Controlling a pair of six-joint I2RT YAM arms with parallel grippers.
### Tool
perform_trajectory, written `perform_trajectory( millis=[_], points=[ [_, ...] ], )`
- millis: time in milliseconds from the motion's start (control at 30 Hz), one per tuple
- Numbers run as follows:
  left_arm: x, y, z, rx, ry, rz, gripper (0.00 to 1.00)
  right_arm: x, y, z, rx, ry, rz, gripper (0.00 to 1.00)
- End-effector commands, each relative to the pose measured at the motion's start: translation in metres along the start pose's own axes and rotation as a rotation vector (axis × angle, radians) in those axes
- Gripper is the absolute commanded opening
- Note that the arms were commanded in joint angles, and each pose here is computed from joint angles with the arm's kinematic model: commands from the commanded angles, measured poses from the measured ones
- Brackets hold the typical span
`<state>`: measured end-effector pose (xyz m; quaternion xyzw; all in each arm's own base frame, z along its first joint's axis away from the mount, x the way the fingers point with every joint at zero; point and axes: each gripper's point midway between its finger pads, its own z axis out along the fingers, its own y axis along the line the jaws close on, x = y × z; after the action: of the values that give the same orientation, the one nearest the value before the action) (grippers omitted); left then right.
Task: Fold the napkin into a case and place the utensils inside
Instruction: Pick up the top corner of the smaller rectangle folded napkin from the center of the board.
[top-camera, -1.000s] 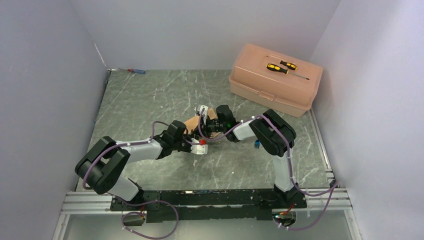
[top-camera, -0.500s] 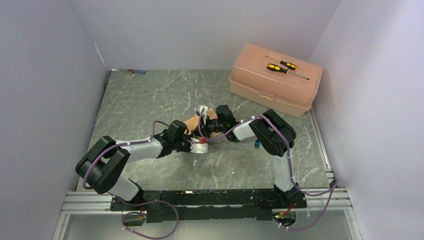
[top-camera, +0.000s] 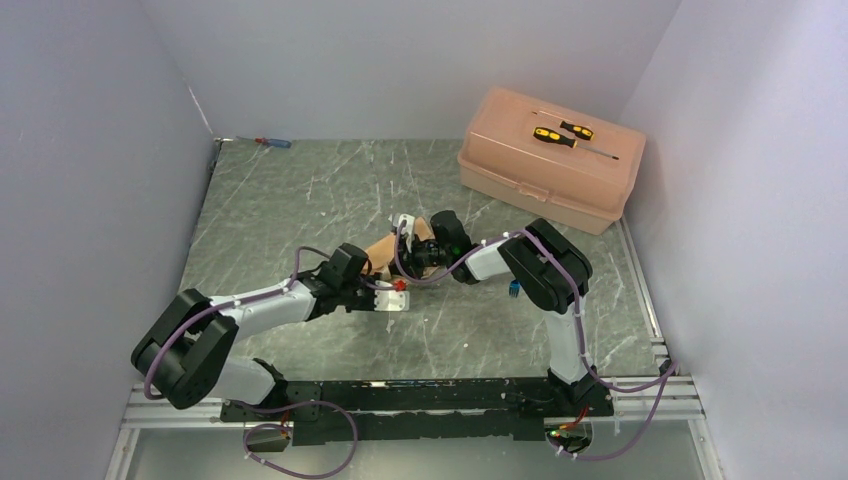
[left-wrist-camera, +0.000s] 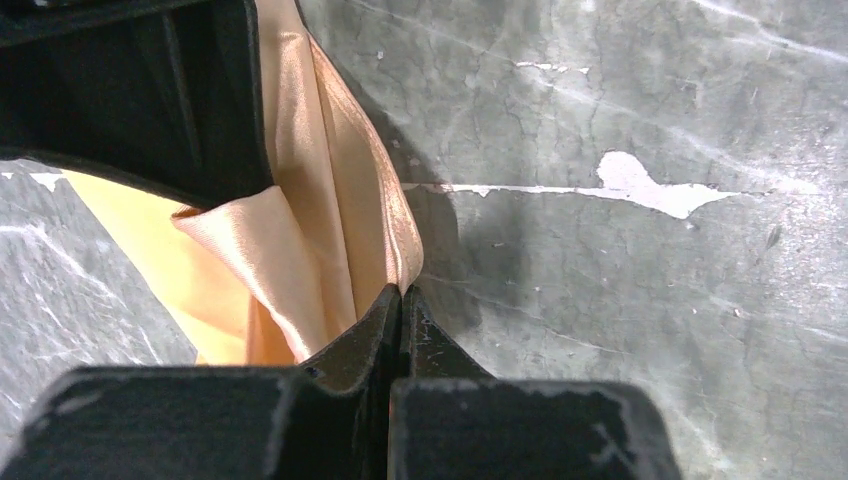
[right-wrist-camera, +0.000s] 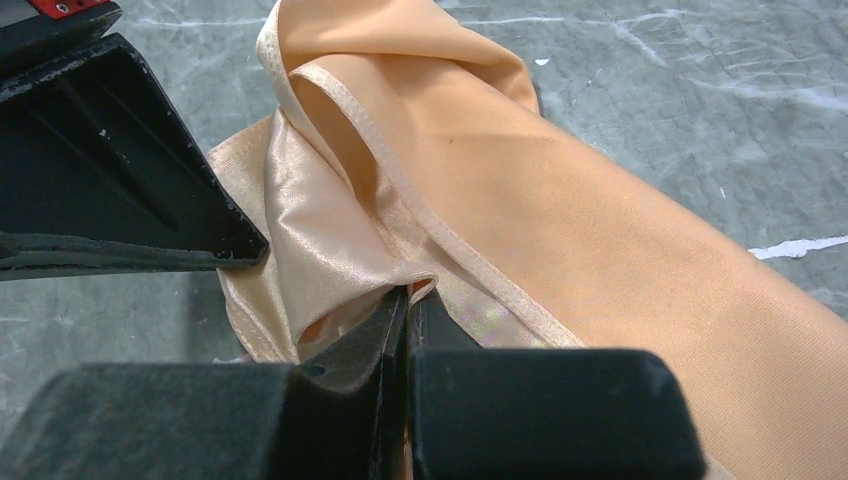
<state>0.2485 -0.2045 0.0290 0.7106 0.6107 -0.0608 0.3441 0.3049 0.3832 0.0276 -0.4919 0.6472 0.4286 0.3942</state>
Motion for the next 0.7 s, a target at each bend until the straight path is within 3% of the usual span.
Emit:
perform_trajectory(
  millis=[0,133,333,667],
  points=[
    [0.0,-0.007,0.001,0.022,0.004,-0.043,0.03,-0.021,0.012,0.004,-0.032,-0.045,-0.059,0.0],
    [0.001,0.005,0.006,-0.025,0.022,-0.081,0.03,-0.013,0.034,0.012,-0.074,-0.048,-0.023,0.0],
    [0.002,0.009,0.003,-0.061,0.026,-0.132,0.03,-0.022,0.053,0.004,-0.107,-0.107,0.016,0.24],
    [0.002,0.003,-0.008,-0.069,0.023,-0.153,0.03,-0.018,0.063,-0.002,-0.162,-0.071,-0.052,0.39]
  ],
)
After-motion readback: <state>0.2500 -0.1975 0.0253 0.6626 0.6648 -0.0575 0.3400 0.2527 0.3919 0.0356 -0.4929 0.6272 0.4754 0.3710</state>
